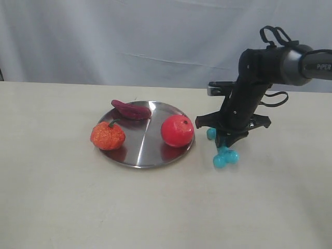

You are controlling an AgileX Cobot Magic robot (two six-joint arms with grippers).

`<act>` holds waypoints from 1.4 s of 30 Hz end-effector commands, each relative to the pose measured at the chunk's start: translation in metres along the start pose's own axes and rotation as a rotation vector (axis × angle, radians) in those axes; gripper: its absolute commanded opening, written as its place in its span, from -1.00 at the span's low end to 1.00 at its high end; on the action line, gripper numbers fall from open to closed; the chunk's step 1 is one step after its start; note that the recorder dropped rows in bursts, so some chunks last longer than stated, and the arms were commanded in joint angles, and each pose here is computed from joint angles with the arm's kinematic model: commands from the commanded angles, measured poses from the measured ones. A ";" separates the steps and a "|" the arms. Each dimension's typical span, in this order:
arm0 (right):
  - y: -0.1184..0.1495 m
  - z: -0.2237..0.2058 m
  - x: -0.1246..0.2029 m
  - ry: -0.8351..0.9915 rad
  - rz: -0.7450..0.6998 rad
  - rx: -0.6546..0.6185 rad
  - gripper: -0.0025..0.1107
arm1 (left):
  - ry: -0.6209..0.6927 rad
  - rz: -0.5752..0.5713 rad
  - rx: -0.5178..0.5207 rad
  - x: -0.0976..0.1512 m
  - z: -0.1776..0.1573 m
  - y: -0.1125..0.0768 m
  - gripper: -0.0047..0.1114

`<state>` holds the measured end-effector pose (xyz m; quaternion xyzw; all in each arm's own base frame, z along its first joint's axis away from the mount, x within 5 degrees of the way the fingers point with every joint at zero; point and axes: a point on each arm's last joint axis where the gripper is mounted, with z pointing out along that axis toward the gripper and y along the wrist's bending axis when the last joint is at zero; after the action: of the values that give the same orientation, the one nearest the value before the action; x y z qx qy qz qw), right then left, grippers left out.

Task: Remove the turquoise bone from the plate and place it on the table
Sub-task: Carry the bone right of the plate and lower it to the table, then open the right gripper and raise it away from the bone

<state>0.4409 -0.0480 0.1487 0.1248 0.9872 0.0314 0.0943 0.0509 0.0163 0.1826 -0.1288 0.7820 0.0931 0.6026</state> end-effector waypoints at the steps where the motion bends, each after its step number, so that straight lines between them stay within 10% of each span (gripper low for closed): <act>1: -0.004 0.002 -0.007 -0.058 0.012 -0.005 -0.96 | -0.004 -0.006 -0.002 0.000 0.000 0.000 -0.92; 5: -0.006 0.001 -0.007 -0.055 0.018 -0.002 -0.83 | -0.004 -0.006 -0.002 0.000 0.000 0.000 -0.92; 12: -0.009 0.001 -0.005 -0.042 0.004 0.016 0.04 | -0.004 -0.006 -0.002 0.000 0.000 0.000 -0.92; 23: -0.009 -0.037 -0.005 -0.082 -0.031 0.048 0.05 | -0.004 -0.006 -0.002 0.000 0.000 0.000 -0.92; 33: -0.010 -0.199 0.022 -0.415 -0.063 0.106 -0.96 | -0.004 -0.006 -0.002 0.000 0.000 0.000 -0.92; 42: -0.014 -0.347 0.114 -0.882 -0.115 0.117 -0.96 | -0.004 -0.006 -0.002 0.000 0.000 0.000 -0.92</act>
<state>0.3004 -0.0477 0.4353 0.0890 0.8892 -0.0635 0.4442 0.0509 0.0163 0.1826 -0.1288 0.7820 0.0931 0.6026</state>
